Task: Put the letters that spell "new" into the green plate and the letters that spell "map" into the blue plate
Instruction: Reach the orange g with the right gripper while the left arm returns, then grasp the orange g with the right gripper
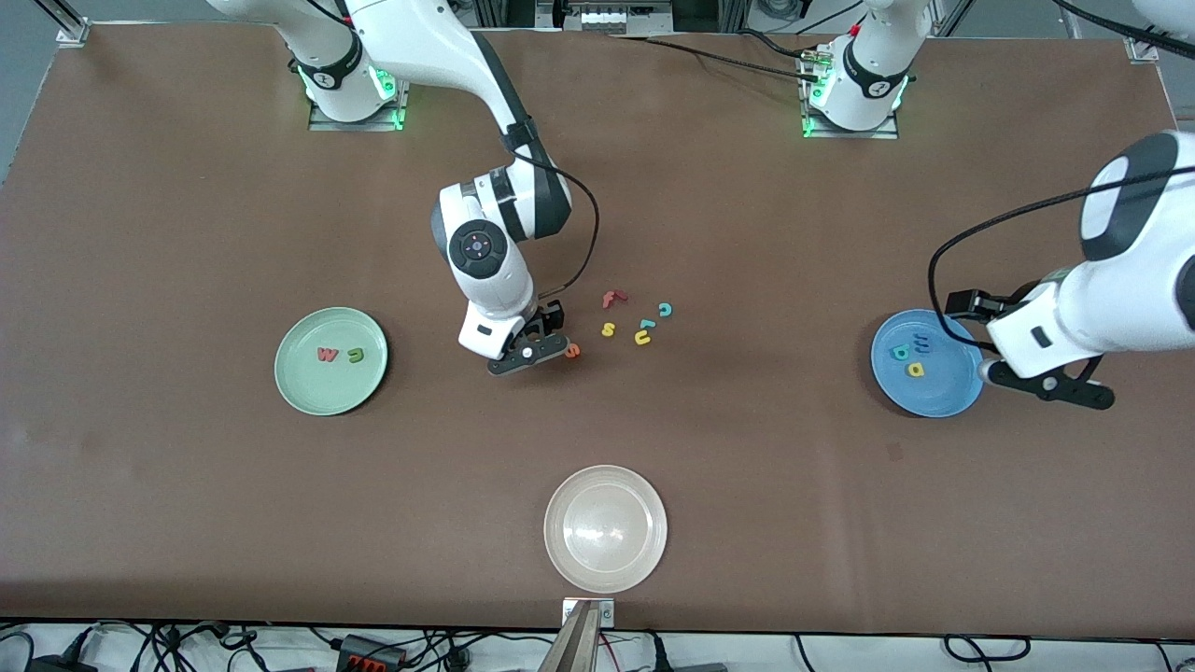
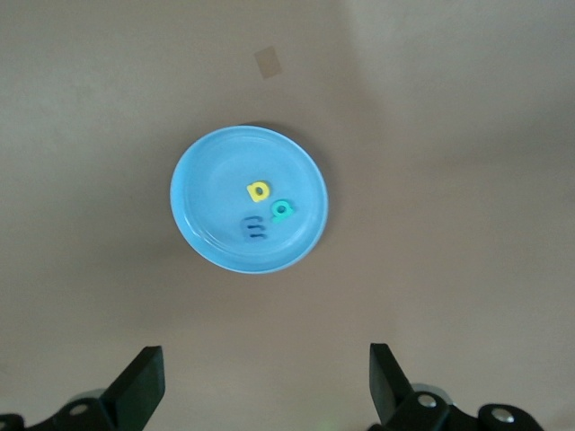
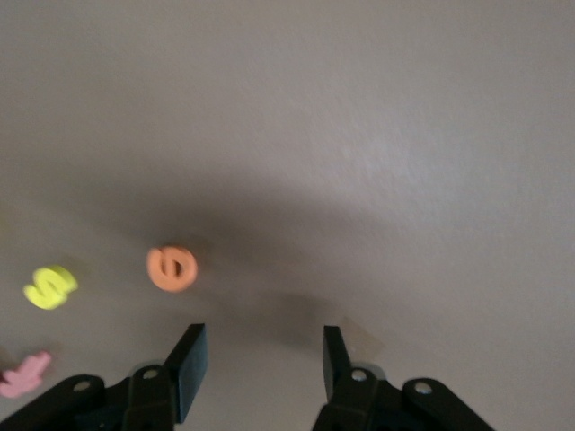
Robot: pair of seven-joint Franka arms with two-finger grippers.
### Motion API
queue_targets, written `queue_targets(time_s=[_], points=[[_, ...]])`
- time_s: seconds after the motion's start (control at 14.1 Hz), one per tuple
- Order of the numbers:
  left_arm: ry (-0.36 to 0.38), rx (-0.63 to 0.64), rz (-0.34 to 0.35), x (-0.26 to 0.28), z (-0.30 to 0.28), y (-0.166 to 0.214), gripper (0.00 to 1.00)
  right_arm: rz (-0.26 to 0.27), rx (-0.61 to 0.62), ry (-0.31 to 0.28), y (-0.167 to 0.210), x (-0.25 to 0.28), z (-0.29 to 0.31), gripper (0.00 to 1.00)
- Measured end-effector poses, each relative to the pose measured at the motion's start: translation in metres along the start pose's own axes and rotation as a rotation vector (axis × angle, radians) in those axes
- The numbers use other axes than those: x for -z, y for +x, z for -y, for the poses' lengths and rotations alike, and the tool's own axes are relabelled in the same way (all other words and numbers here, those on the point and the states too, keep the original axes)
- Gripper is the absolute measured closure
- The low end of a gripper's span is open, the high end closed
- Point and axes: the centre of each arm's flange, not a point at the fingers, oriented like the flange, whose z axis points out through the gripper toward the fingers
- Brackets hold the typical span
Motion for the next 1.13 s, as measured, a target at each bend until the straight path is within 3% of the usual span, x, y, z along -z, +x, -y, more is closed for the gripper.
queue_targets(time_s=[0.35,0.64,1.13], points=[[-0.042,0.121,-0.144,0.068,0.004,-0.066,0.0,-0.018,0.033,0.018,0.009,-0.003,0.034,0.4],[-0.044,0.167,-0.256,0.069,0.011,-0.101,0.0,-0.015,0.075,0.011,0.01,-0.03,0.068,0.4],[-0.04,0.15,-0.258,0.064,0.0,-0.107,0.0,-0.015,0.083,-0.024,0.012,-0.05,0.06,0.4]])
